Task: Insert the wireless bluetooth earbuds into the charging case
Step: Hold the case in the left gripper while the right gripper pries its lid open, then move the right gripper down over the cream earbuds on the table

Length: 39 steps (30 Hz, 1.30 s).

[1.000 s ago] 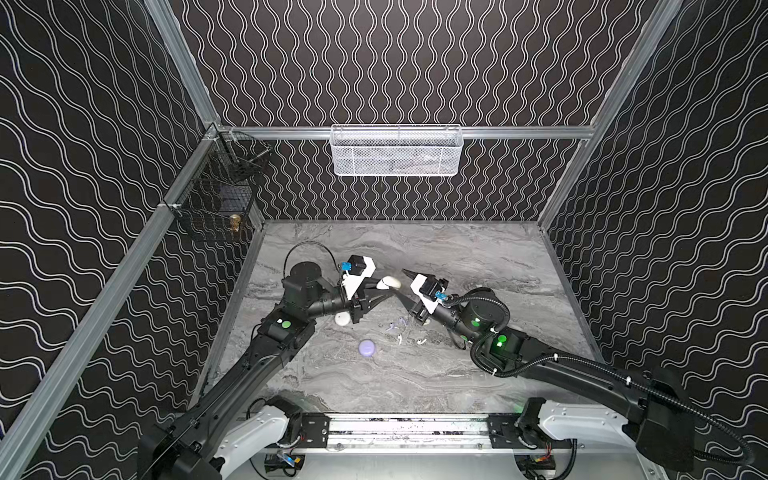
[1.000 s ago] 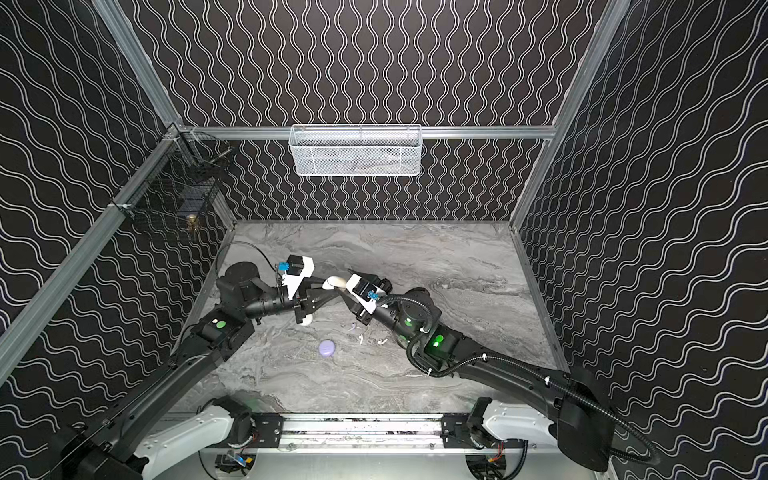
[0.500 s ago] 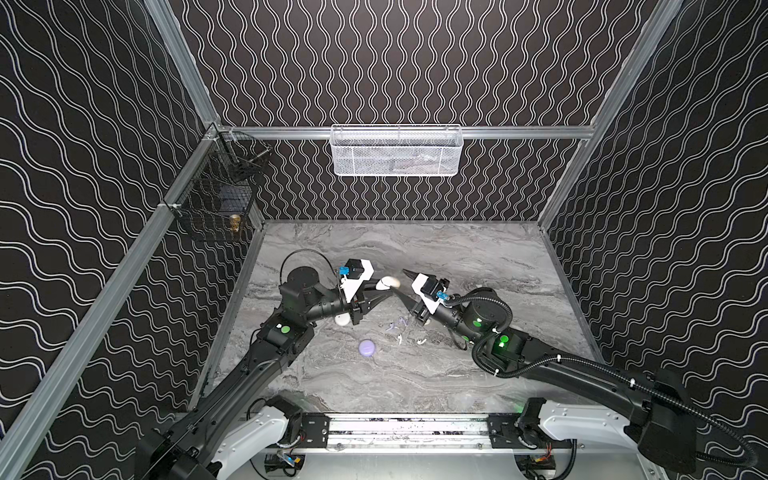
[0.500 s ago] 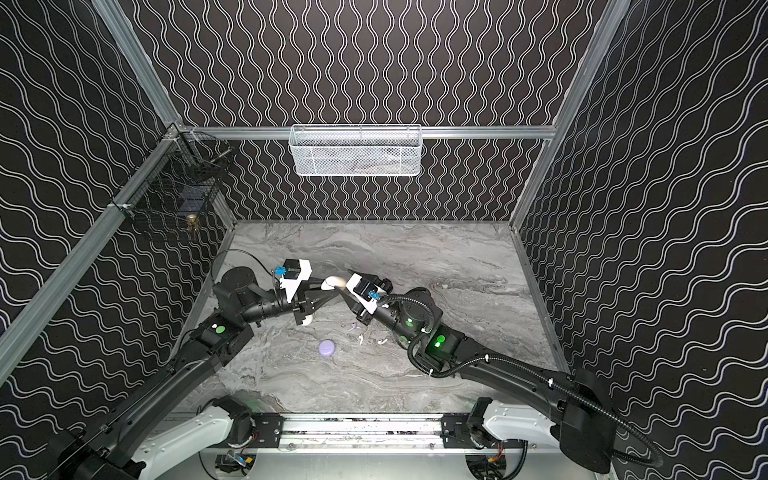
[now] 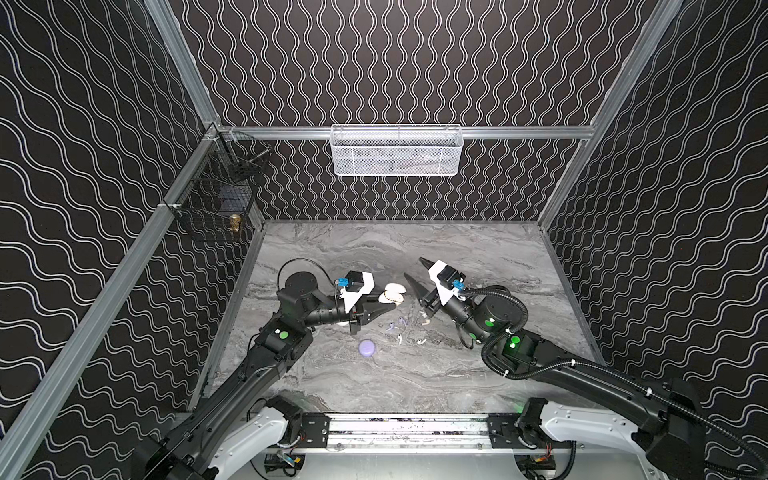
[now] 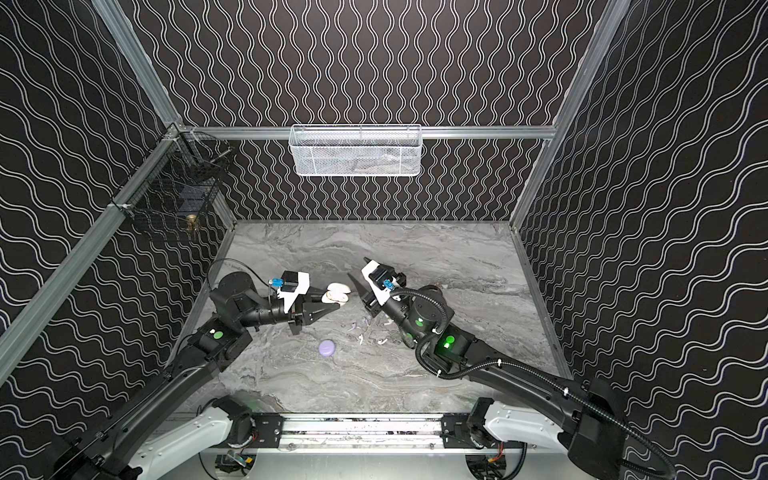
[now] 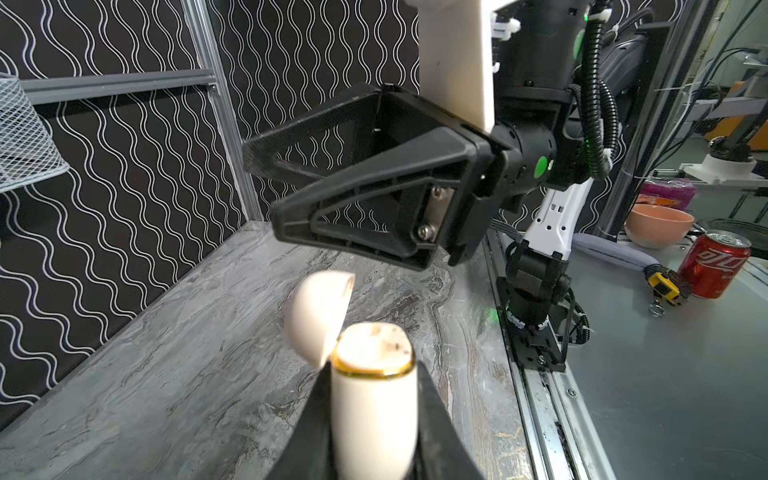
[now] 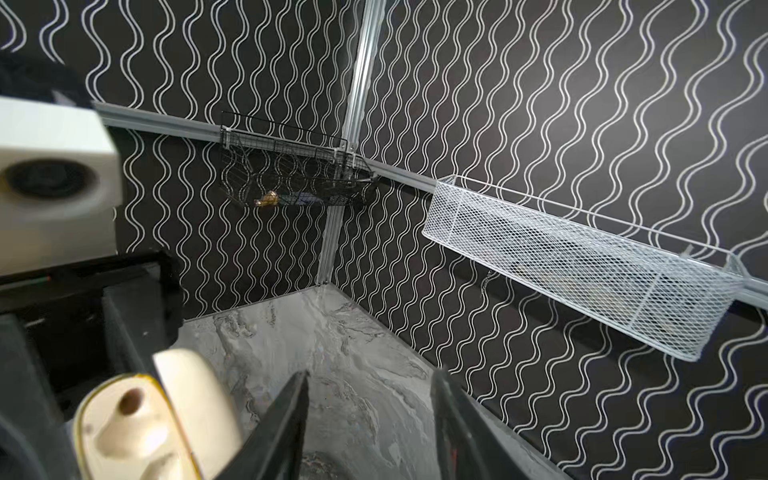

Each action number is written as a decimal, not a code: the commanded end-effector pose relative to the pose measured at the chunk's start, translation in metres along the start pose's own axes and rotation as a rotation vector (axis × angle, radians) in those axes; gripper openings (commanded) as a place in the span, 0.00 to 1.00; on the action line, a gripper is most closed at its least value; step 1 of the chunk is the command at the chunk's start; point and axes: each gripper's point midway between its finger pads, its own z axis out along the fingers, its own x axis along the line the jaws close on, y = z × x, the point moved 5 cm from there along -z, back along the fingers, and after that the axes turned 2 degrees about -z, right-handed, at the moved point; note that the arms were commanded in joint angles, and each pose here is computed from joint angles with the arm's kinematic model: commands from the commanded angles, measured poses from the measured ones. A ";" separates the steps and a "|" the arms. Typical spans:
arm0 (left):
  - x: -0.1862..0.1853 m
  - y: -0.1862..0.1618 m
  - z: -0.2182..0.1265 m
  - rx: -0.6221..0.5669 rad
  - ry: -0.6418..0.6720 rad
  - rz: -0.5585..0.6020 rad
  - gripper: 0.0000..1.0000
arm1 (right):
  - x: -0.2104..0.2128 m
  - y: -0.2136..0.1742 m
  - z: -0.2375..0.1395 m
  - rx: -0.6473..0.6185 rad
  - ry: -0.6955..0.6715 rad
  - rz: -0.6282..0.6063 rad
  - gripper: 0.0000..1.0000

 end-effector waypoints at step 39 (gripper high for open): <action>0.036 -0.078 -0.044 -0.207 0.284 -0.096 0.00 | -0.003 -0.235 -0.080 0.981 -0.388 0.792 0.65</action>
